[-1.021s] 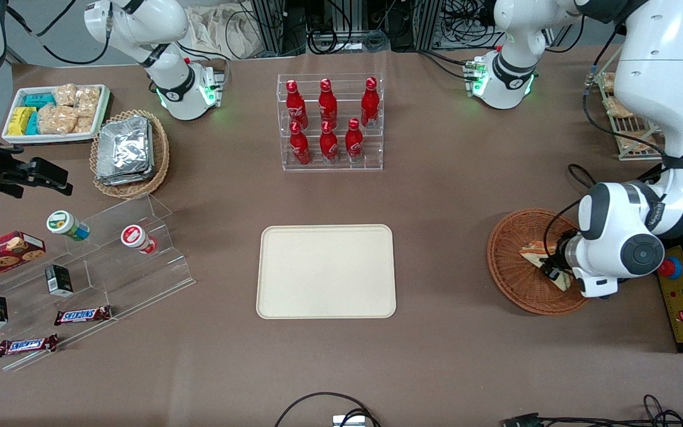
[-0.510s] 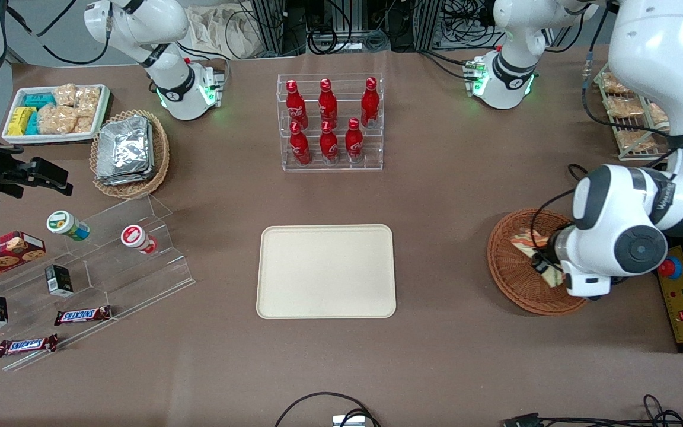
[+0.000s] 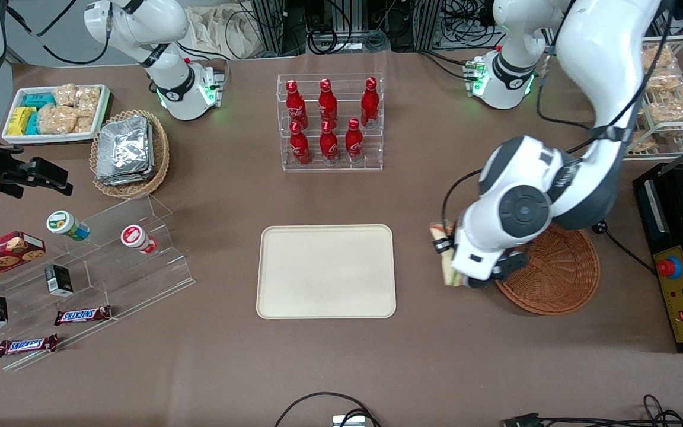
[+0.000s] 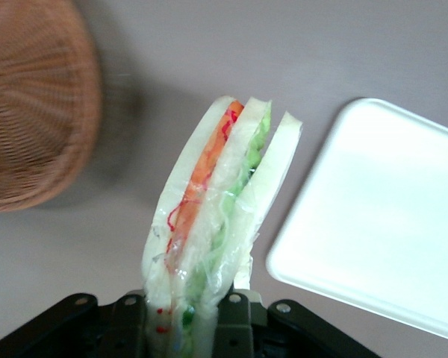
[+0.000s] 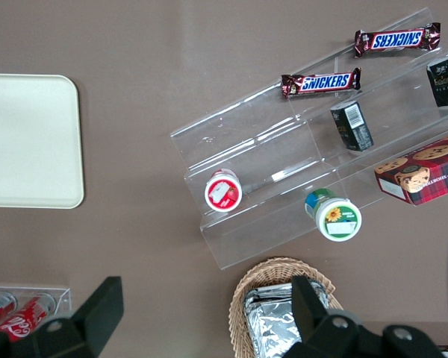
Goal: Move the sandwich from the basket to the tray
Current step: 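Lift the sandwich and carry it toward the cream tray, then lower the sandwich onto the tray and open the left gripper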
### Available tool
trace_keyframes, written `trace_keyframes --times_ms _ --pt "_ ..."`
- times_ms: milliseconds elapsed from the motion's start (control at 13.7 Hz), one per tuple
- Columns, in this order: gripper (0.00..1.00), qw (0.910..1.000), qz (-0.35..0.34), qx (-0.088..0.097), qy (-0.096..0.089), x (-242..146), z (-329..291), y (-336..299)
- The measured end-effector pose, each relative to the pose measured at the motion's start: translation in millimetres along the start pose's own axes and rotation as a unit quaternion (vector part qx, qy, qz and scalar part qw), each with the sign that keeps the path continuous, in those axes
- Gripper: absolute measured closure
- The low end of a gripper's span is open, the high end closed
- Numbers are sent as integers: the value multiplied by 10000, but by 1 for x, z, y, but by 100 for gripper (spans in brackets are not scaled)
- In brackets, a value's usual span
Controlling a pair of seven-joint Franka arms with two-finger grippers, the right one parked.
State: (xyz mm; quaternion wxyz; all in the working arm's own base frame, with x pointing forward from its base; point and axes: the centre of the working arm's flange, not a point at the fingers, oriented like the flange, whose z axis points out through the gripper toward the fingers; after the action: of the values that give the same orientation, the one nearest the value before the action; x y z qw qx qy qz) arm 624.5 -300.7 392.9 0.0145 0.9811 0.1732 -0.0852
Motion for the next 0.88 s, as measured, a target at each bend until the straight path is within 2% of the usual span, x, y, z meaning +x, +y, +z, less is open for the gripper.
trace_keyframes --times_ms 146,365,438,583,802,875 --pt "80 9992 268 -281 48 -10 20 40" --pt "80 9968 665 -439 -15 -36 76 90" --pt "80 9956 824 -446 65 -43 98 104" --pt "84 9929 1126 -287 251 -52 138 120" --pt "84 9923 1194 -175 282 -50 155 120" --pt "77 9925 1171 -175 291 -48 155 120"
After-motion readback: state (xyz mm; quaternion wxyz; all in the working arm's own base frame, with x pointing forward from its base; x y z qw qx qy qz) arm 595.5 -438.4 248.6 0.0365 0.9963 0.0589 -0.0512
